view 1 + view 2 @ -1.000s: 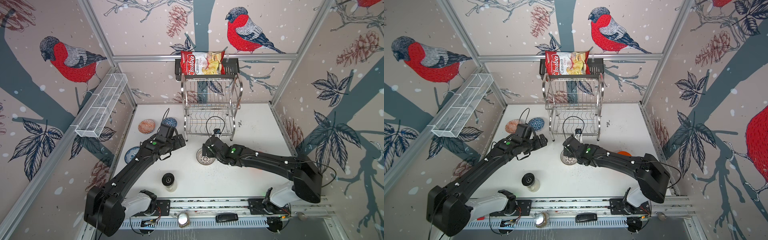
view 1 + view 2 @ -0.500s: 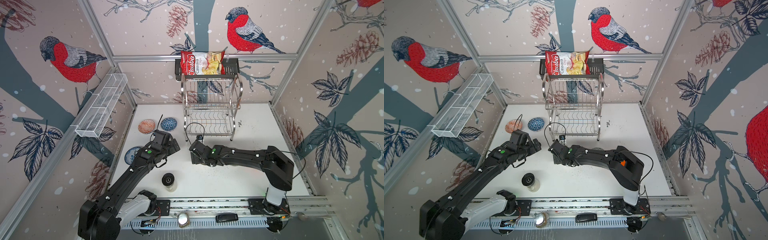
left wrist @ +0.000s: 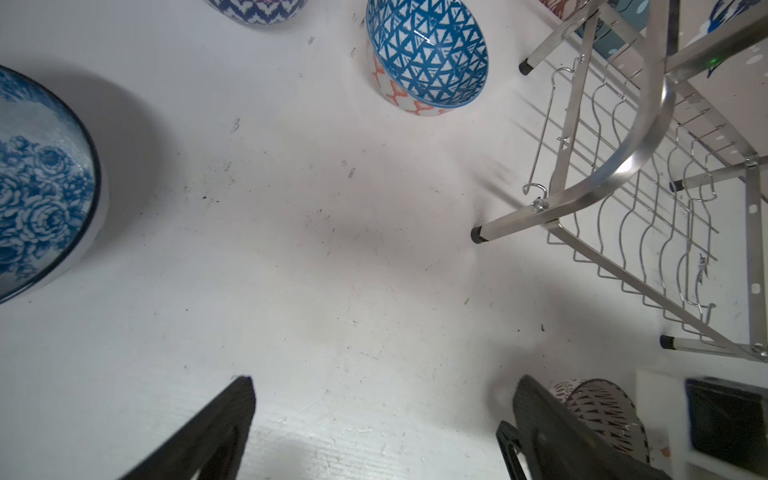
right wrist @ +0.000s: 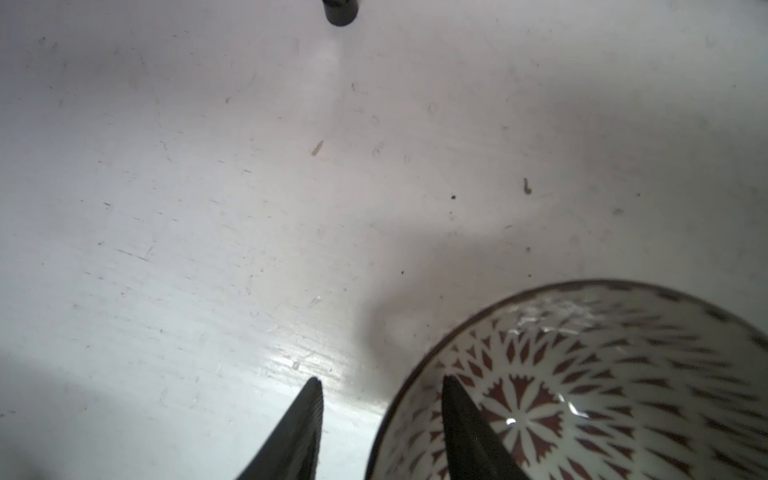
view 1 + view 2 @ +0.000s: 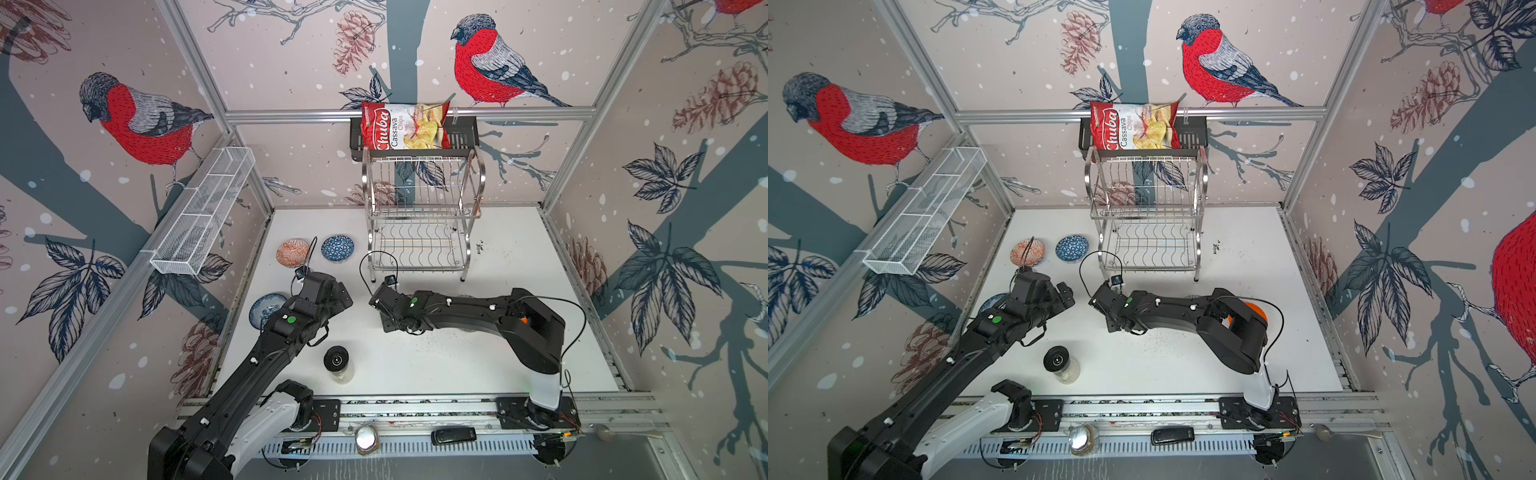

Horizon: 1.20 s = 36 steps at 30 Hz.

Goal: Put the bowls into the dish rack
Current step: 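Grasp the rim of the white maroon bowl with the right gripper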

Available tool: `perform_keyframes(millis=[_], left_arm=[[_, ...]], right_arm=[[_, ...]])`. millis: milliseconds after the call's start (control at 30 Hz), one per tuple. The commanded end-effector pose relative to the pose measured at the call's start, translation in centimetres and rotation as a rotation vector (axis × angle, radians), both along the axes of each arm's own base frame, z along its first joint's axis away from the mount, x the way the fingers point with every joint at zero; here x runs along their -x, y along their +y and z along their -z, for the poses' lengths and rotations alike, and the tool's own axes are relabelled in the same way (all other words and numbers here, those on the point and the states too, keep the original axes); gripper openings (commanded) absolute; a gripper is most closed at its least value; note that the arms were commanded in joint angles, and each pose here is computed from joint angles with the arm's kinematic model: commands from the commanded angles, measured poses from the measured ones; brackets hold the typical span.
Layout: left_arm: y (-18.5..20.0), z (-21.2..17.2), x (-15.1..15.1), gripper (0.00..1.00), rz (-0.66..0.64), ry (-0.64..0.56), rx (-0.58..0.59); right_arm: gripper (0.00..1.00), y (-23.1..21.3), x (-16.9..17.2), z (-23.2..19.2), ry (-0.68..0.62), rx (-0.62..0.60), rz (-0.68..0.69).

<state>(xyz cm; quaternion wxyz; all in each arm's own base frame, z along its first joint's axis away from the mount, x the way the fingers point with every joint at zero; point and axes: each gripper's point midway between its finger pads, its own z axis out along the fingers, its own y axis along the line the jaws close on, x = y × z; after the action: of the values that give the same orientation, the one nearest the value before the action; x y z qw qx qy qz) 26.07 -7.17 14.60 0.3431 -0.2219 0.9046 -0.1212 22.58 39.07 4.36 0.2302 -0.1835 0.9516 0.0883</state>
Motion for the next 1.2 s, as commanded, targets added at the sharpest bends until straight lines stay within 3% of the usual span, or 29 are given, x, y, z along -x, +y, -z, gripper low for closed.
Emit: perform_keyframes(millis=[0, 167, 400, 700, 933, 1167], left_arm=[[-1.2, -0.4, -0.4, 0.97, 0.061, -0.028, 0.038], [-2.3, 0.5, -0.4, 0.97, 0.102, 0.005, 0.069], [-3.0, 0.4, -0.7, 0.97, 0.112, 0.003, 0.109], [-4.1, 0.8, -0.4, 0.97, 0.137, 0.008, 0.175], [-5.4, 0.5, -0.8, 0.97, 0.162, -0.004, 0.250], [-6.9, -0.3, -2.1, 0.97, 0.211, -0.018, 0.281]], right_arm=[[0.44, -0.6, 0.0, 0.6, 0.010, 0.027, 0.006], [0.37, -0.7, 0.1, 1.0, 0.017, 0.024, 0.006], [0.19, -0.6, -0.5, 0.8, 0.018, 0.007, -0.006], [0.11, -0.1, -0.1, -0.7, 0.007, -0.088, -0.042], [0.05, 0.1, 0.1, -3.4, -0.032, -0.203, -0.068], [0.02, 0.1, 0.4, -9.0, -0.089, -0.477, -0.096]])
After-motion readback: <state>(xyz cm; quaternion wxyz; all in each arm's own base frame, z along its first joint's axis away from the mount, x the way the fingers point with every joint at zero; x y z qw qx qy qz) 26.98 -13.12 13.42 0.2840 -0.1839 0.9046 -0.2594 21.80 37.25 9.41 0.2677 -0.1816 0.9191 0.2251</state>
